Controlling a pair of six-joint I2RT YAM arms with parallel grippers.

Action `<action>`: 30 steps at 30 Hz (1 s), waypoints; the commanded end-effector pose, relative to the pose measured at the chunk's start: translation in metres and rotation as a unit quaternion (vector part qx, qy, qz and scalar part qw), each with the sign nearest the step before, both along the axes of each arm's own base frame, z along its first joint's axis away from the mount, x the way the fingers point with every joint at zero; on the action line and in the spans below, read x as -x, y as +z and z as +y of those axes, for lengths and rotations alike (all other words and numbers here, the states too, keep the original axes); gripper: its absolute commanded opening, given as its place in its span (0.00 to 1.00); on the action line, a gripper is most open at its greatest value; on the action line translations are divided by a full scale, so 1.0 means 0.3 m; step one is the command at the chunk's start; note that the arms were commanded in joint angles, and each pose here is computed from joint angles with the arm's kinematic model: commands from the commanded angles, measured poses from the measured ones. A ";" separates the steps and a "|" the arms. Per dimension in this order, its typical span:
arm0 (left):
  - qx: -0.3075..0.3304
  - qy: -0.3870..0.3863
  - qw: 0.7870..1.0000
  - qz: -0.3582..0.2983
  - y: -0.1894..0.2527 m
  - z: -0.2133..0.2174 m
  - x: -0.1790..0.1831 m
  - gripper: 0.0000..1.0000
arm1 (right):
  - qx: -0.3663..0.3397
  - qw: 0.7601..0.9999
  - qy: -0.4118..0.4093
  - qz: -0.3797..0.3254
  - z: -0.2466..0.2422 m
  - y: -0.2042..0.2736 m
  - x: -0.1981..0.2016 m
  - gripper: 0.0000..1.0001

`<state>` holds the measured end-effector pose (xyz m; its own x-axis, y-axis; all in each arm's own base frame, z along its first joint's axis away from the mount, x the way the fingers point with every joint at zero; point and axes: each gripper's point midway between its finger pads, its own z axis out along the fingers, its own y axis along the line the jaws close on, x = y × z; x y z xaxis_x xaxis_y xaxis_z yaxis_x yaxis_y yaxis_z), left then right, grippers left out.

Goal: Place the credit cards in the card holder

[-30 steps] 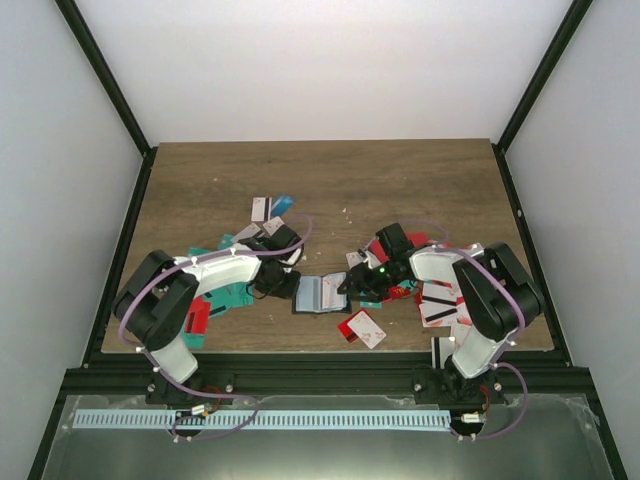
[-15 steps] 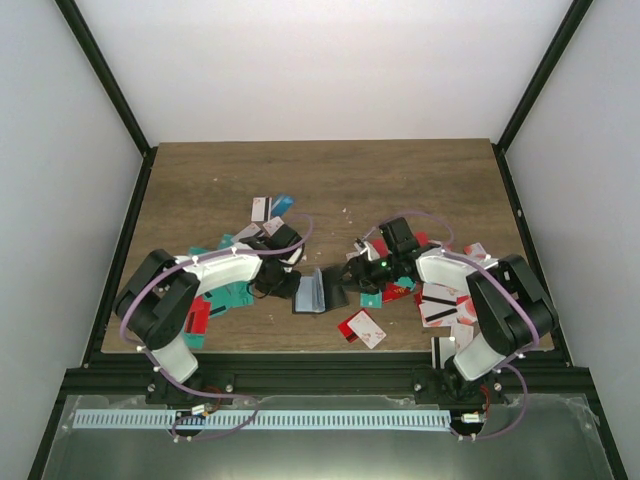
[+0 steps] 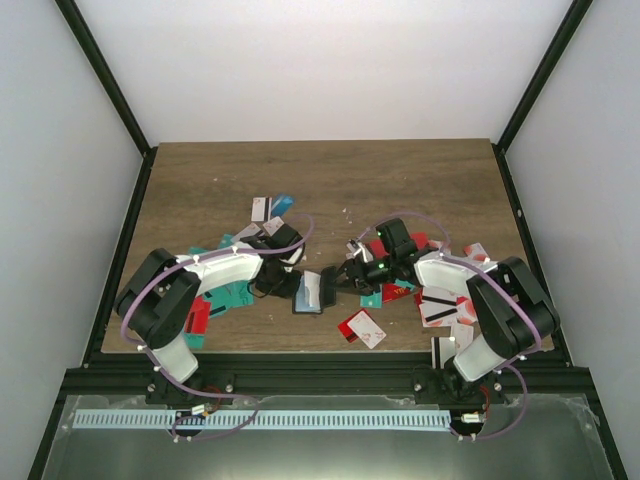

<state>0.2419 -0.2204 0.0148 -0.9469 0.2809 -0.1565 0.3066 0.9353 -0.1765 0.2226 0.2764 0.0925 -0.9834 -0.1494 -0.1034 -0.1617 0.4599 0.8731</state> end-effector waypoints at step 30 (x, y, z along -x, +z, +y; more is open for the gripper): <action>0.063 0.012 0.998 0.018 -0.026 -0.051 0.045 0.04 | -0.089 0.992 0.090 0.010 0.238 0.002 -0.030 0.53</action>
